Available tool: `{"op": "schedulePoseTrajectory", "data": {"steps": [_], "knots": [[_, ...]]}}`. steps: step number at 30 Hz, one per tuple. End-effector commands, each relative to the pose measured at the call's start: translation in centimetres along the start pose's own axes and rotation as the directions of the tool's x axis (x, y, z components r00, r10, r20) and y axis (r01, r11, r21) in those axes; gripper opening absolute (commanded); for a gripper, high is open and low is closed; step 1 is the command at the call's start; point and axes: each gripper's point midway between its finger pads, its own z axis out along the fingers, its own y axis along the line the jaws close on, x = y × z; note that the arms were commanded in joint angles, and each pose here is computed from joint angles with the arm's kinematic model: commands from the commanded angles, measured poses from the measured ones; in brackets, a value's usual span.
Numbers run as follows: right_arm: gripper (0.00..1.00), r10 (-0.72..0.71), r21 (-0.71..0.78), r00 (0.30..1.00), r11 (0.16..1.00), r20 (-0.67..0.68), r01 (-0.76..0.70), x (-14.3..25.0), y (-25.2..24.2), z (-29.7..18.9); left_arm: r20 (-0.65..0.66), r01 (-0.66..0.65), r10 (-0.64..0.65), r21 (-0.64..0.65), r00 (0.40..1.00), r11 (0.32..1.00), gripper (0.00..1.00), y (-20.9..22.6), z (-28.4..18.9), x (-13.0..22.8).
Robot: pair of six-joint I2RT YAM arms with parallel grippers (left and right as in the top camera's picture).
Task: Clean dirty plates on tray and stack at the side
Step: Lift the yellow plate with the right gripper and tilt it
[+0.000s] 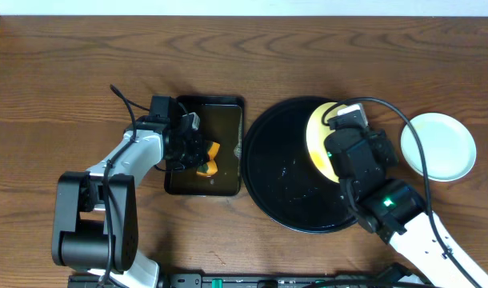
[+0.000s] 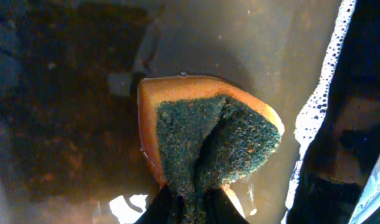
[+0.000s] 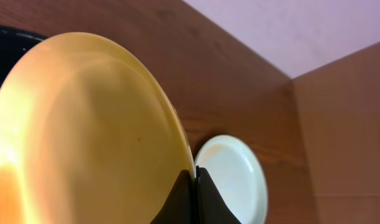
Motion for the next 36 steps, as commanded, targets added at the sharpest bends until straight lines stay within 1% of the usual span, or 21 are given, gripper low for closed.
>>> {"op": "schedulePoseTrajectory", "data": {"steps": [1,5,9,11,13,15,16,18,19,20,22,24,26,28,30,32,34,36], "knots": [[0.01,-0.076,0.102,0.996,0.992,0.042,0.071,-1.2,-1.2,-1.4,-0.006,-0.004,0.004,-0.018,1.0,1.0,0.12,0.3,0.1,0.4],[0.01,-0.121,0.152,0.991,0.982,0.061,0.11,-1.9,-1.4,-2.2,-0.006,-0.004,0.004,-0.018,1.0,1.0,0.13,0.3,0.1,0.4],[0.01,-0.12,0.15,0.991,0.983,0.066,0.109,-2.0,-1.3,-2.2,-0.006,-0.004,0.004,-0.018,1.0,1.0,0.13,0.3,0.1,0.4],[0.01,-0.04,0.155,0.997,0.987,0.071,0.029,-1.9,-1.7,-2.0,-0.005,-0.005,0.005,-0.018,1.0,1.0,0.12,0.3,0.1,0.3],[0.01,0.095,0.167,0.994,0.981,0.061,-0.104,-1.2,-2.5,-1.5,0.009,-0.011,0.011,-0.015,1.0,1.0,0.08,0.2,0.0,-0.1],[0.01,0.226,0.153,0.974,0.961,0.031,-0.228,-0.1,-3.0,-0.6,0.04,-0.026,0.026,-0.008,0.999,1.0,0.08,-0.4,-0.7,-0.9],[0.01,0.268,0.145,0.963,0.953,0.017,-0.268,0.4,-3.1,-0.2,0.062,-0.036,0.036,-0.004,0.997,0.999,0.08,-0.7,-1.2,-1.4],[0.01,0.375,0.137,0.927,0.919,-0.021,-0.369,1.5,-3.5,0.6,0.13,-0.063,0.065,-0.019,0.989,0.998,0.08,-1.2,-2.6,-2.7],[0.01,0.441,0.134,0.896,0.892,-0.052,-0.431,2.4,-3.8,1.3,0.168,-0.07,0.079,-0.063,0.983,0.996,0.09,-0.9,-3.4,-3.3],[0.01,0.51,0.117,0.855,0.859,-0.094,-0.499,3.4,-3.8,1.8,0.195,-0.073,0.094,-0.113,0.976,0.991,0.13,-0.6,-4.1,-3.6],[0.01,0.602,0.117,0.784,0.798,-0.151,-0.591,4.9,-4.0,2.5,0.194,-0.083,0.112,-0.152,0.975,0.985,0.17,-0.5,-4.2,-3.3],[0.01,0.675,0.114,0.711,0.736,-0.198,-0.667,5.9,-4.2,3.2,0.178,-0.095,0.122,-0.153,0.976,0.984,0.29,-0.9,-3.9,-2.9],[0.01,0.714,0.093,0.658,0.691,-0.238,-0.717,6.6,-4.4,4.0,0.165,-0.111,0.136,-0.152,0.977,0.982,0.45,-1.4,-3.6,-2.6],[0.01,0.755,0.098,0.597,0.639,-0.271,-0.763,7.6,-5.3,4.8,0.147,-0.124,0.146,-0.151,0.978,0.981,0.52,-1.8,-3.3,-2.1],[0.01,0.788,0.133,0.553,0.599,-0.271,-0.79,8.7,-6.7,5.7,0.112,-0.124,0.142,-0.155,0.984,0.98,0.53,-1.8,-3.1,-1.2],[0.01,0.803,0.158,0.541,0.585,-0.251,-0.796,9.2,-8.1,6.5,0.068,-0.12,0.132,-0.162,0.989,0.979,0.52,-1.6,-2.9,0.0],[0.01,0.834,0.198,0.502,0.545,-0.228,-0.815,10.2,-9.8,7.2,0.022,-0.113,0.118,-0.171,0.993,0.979,0.52,-1.4,-2.9,1.1],[0.01,0.844,0.178,0.475,0.522,-0.247,-0.834,10.6,-9.9,7.4,-0.022,-0.089,0.086,-0.182,0.996,0.979,0.52,-1.0,-2.9,2.3]]}}
